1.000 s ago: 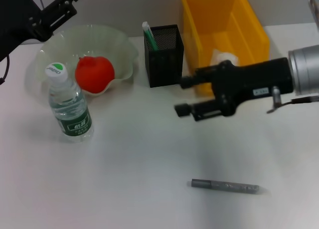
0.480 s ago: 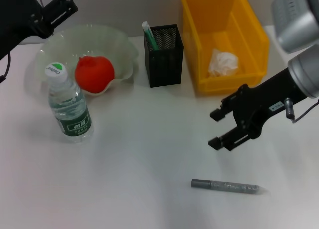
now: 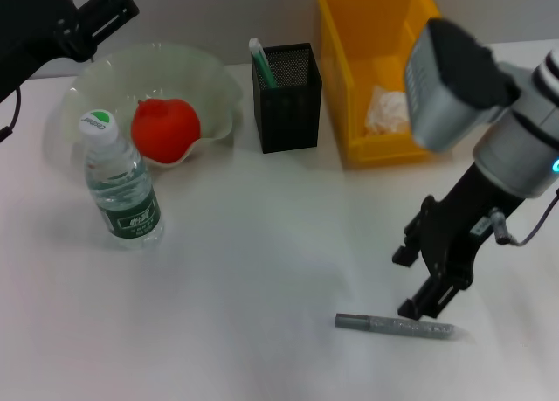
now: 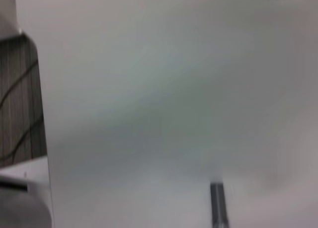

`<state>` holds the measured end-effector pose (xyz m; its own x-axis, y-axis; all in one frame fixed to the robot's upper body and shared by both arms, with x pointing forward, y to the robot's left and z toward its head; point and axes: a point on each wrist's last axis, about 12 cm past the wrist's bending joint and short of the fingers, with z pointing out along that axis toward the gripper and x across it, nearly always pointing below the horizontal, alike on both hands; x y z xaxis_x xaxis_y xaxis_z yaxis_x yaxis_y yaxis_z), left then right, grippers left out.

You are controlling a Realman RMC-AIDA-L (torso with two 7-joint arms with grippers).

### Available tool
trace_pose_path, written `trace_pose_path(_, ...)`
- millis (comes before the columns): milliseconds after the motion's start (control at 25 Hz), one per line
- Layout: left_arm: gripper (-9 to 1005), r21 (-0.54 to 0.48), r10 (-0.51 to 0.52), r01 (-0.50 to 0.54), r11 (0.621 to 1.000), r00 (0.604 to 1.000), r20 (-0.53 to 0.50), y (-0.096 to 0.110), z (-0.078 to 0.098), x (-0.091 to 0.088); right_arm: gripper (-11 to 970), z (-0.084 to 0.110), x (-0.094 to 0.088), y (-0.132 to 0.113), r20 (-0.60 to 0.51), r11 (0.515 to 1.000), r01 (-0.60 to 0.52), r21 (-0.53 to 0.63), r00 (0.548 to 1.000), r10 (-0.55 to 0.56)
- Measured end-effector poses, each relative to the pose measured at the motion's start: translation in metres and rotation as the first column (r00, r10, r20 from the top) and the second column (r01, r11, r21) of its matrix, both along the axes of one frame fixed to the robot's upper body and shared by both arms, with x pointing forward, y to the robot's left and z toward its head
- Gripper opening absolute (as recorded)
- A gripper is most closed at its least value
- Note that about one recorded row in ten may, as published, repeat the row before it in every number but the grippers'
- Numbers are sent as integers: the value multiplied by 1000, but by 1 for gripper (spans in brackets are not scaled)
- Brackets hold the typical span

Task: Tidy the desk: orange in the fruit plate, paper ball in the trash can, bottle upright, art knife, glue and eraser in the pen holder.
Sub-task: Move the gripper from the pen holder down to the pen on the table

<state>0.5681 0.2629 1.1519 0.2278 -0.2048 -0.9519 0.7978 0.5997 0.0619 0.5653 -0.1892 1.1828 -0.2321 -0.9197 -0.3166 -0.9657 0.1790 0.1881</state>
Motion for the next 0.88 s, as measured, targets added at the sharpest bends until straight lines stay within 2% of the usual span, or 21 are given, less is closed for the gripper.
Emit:
trace_pose_path(440,726,1,5,-5,1000,1000,-1,-2,1,2,721,-22,-6,17,-83,991,-65,-115,995,55)
trace_pose_path(600,726,-1,5,-5,1000,1000,-1,-1,1,2,721,-29,-6,18,-75,981,-63,-182,996,50)
trace_pose_path(880,726,-5,8,-8,1000,1000,-4,-2,1,4,721,-31,-6,20,-69,976,-62,-208,996,49)
